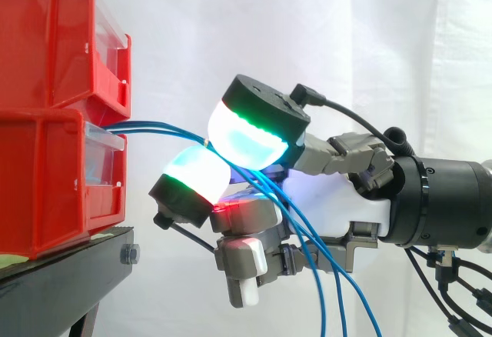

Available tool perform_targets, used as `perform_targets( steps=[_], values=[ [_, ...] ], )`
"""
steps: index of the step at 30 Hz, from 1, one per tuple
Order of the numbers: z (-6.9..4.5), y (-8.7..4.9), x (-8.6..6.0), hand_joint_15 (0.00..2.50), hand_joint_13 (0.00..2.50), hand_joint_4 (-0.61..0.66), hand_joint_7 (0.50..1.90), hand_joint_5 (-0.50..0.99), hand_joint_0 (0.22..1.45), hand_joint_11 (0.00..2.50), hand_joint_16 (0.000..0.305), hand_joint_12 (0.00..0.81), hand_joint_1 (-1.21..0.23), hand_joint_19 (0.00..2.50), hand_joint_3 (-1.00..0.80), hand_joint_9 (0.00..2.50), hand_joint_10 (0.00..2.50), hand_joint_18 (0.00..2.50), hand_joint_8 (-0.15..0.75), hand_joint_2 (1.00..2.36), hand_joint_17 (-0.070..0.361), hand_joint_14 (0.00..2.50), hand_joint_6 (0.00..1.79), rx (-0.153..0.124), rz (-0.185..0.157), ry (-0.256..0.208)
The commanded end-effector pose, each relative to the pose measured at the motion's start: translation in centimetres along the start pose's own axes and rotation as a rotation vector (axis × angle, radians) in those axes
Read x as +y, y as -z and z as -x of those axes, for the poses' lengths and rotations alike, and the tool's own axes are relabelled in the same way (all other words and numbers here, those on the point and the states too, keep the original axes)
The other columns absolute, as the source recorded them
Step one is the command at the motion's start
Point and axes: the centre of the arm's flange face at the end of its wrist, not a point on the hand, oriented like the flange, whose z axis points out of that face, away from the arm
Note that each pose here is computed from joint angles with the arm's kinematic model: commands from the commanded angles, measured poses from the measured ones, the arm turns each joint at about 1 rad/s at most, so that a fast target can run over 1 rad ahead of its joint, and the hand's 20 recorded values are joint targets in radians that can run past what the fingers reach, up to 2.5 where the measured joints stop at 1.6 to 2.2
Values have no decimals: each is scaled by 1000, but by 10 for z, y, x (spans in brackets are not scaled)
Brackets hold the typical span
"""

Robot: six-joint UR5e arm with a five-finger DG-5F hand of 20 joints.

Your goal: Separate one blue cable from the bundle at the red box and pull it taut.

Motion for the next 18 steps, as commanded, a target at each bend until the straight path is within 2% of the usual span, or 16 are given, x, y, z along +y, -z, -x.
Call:
perform_targets(
  steps=[1, 5, 10, 12, 18],
  values=[
    [0, 0, 0, 855, 1089, 55, 1186, -181, 784, 1339, 47, 347, -938, 773, -500, 1114, 22, 877, 262, 1000, 105, 29, 873, -2, 1, 1],
    [0, 0, 0, 862, 1084, 111, 1168, -164, 725, 1344, 46, 338, -959, 781, -500, 1129, 23, 875, 262, 1000, 103, 30, 882, 0, 0, 1],
    [-1, -1, 0, 864, 1092, 124, 1148, -155, 656, 1365, 45, 335, -968, 798, -500, 1151, 22, 873, 274, 1000, 102, 30, 877, 0, 3, 2],
    [-1, -1, 0, 874, 1099, 134, 1151, -150, 584, 1368, 46, 342, -951, 813, -500, 1166, 23, 878, 277, 1000, 103, 31, 873, 0, 3, 2],
    [-1, -1, 0, 867, 1128, 153, 1131, -144, 509, 1363, 50, 362, -779, 820, -500, 1196, 20, 915, 298, 1000, 112, 28, 855, 0, 3, 2]
  ],
)
